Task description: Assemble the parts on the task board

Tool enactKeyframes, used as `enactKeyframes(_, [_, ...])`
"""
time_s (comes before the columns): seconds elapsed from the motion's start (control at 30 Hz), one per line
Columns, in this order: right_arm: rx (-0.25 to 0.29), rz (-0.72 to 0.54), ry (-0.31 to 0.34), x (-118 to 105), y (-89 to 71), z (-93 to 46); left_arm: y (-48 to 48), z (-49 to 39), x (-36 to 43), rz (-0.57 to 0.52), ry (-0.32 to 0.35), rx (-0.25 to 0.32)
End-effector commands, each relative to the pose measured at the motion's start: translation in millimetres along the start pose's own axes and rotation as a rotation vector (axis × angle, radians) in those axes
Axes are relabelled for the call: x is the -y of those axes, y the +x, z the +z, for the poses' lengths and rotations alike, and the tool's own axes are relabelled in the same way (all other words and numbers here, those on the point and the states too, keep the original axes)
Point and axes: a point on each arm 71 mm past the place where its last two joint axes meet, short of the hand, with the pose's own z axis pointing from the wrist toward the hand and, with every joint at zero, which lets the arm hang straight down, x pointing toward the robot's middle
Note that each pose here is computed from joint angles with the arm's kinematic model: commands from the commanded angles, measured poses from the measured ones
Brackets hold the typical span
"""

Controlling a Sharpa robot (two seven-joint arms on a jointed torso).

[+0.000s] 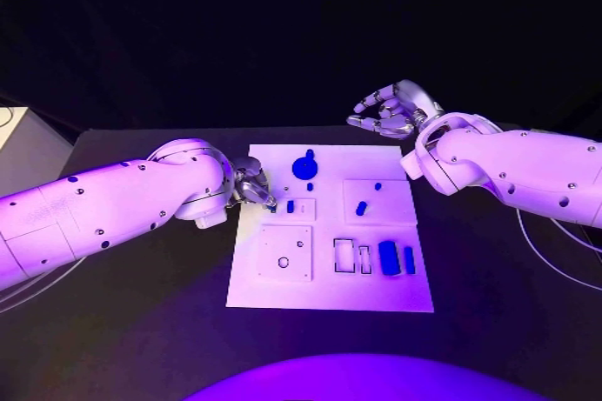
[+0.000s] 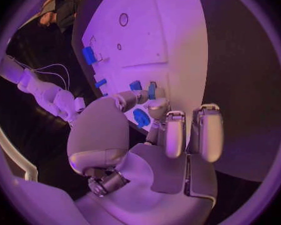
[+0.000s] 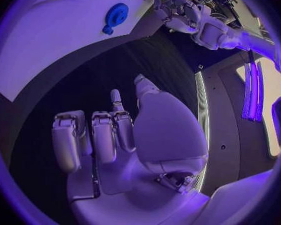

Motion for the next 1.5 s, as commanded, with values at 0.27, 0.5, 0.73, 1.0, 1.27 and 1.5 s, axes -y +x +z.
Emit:
enactKeyframes(0.27, [-0.018, -0.005, -0.009, -0.9, 1.7, -0.2, 3.2, 0.3, 1.7, 0.05, -0.002, -0.035])
enactKeyframes(0.5, [-0.018, -0.005, -0.009, -1.0, 1.7, -0.3, 3.7, 0.4, 1.8, 0.057, -0.002, -0.041])
enactKeyframes(0.73, [-0.018, -0.005, -0.01, -1.1, 1.9, -0.2, 3.7, 1.4, 2.8, 0.059, -0.002, -0.041])
enactKeyframes(1.0, [-0.018, -0.005, -0.01, -1.2, 1.9, -0.3, 4.2, 3.5, 4.5, 0.062, -0.003, -0.045])
enactKeyframes(1.27, [-0.018, -0.005, -0.01, -1.3, 2.0, -0.3, 5.1, 5.6, 6.6, 0.065, -0.003, -0.051])
enactKeyframes(1.5, [-0.019, -0.005, -0.011, -1.5, 2.3, -0.2, 7.4, 7.7, 8.8, 0.073, -0.003, -0.064])
